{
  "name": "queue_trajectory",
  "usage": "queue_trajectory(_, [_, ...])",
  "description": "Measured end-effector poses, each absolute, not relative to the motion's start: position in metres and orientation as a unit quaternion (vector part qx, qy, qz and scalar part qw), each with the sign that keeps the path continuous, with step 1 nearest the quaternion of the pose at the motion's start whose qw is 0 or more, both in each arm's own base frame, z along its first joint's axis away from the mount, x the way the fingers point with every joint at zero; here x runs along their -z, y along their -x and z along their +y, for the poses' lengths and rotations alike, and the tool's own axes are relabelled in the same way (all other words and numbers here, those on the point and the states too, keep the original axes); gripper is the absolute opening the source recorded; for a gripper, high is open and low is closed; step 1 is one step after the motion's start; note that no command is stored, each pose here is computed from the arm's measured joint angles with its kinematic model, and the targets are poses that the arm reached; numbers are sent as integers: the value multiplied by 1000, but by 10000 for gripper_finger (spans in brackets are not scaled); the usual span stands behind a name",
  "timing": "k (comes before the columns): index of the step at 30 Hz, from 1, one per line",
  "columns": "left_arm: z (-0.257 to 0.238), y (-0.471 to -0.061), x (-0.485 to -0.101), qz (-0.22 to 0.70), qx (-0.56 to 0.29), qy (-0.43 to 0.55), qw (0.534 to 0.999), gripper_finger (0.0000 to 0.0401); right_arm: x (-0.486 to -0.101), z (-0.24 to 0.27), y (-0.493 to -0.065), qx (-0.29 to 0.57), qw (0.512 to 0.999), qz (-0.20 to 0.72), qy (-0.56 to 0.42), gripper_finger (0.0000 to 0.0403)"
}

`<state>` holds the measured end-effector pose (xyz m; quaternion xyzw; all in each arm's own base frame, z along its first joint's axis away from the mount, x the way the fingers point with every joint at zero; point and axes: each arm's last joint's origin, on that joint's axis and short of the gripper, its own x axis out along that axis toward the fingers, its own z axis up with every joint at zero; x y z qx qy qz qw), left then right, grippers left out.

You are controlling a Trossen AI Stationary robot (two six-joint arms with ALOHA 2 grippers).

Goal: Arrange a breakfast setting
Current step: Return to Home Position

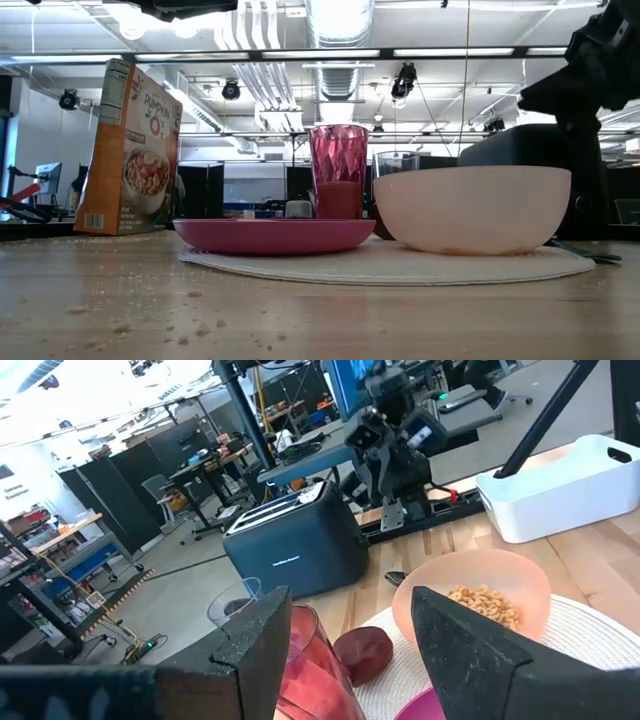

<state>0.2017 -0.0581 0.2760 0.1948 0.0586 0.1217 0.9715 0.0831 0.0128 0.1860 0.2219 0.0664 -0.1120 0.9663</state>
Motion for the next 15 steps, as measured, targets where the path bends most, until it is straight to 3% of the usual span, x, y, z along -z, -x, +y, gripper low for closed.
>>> queue_trajectory(10, [-57,-202,-276,57,-124,-194,971,191,-179,16,-91,86,986,-34,-140,73])
queue_trajectory(15, [-57,-202,-276,58,-123,-194,971,191,-175,16,-93,89,990,-31,-101,73])
